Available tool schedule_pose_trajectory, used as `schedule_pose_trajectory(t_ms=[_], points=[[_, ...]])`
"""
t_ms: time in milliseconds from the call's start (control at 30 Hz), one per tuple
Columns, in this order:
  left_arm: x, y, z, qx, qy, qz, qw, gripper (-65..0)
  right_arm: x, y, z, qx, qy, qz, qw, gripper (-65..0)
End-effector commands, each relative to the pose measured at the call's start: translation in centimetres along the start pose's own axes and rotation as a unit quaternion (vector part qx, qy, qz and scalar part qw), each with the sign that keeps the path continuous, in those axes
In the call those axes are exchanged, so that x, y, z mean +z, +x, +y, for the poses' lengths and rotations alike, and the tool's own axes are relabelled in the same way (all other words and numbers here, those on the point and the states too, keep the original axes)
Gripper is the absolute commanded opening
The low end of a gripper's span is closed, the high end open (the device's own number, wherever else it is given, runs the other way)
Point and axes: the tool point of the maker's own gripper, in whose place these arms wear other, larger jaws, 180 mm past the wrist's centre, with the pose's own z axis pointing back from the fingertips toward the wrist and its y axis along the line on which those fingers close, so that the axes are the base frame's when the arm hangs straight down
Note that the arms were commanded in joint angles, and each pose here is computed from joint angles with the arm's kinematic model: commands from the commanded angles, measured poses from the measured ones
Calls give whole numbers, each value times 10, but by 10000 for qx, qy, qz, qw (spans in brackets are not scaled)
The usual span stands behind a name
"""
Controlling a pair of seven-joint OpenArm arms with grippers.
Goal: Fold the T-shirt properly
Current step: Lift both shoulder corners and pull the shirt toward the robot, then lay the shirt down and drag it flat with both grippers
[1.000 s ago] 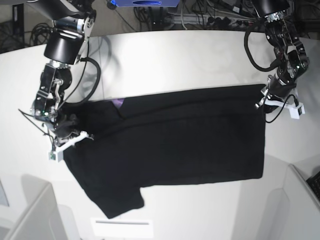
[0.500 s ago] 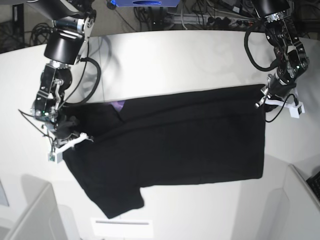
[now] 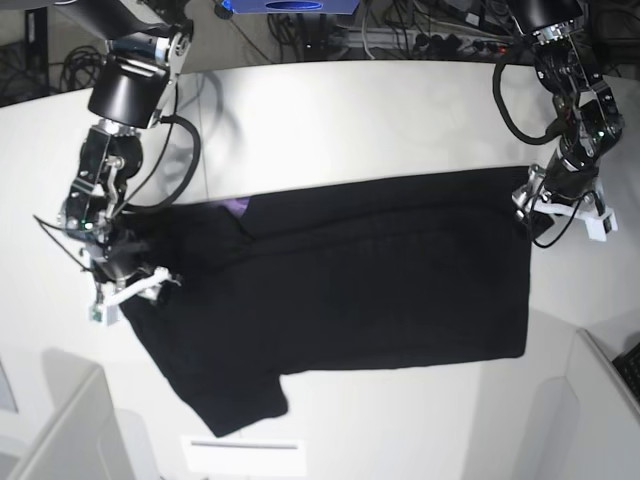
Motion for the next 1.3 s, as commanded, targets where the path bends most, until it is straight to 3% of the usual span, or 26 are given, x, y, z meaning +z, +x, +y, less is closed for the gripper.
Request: schedule_pose_trajectory(t_ms=[0,67,267,400,500,667,867,1067,1267], points=[[7,22,-10,-144,-139,-352,9992,-87,9,32,-5,2,-51,-493,9988,-341],[16,34,-11,-143,-151,-562,9982,-8,20,35,-16,-55,-185,-628,9978,-366],[44,40,12,63,147,-895,9959,0,57,21,-35,-633,-762,-925,9908,-384],[55,4,39,291,463,-609,9966,0,76,-1,-43,-987,-984,-944,9857,-383],[59,-25,38,-70,239,-287,9993,0,81,-15,-56,-1292,-1166,-872,9809,-348],[52,-61,50,81,221,107,9997,0,62,-48,-63,-1727,-1087,-464,9779,-311],[48,-69,51,129,201,211,9995,0,43,-74,-81,-2504,-876,-157,9640,-315],[48,-69,52,144,211,214,9994,0,33,-82,-87,-2586,-872,31,9620,-315],[36,-79,58,375,237,353,9984,0,29,-76,-91,-2587,-938,-172,9612,-315]])
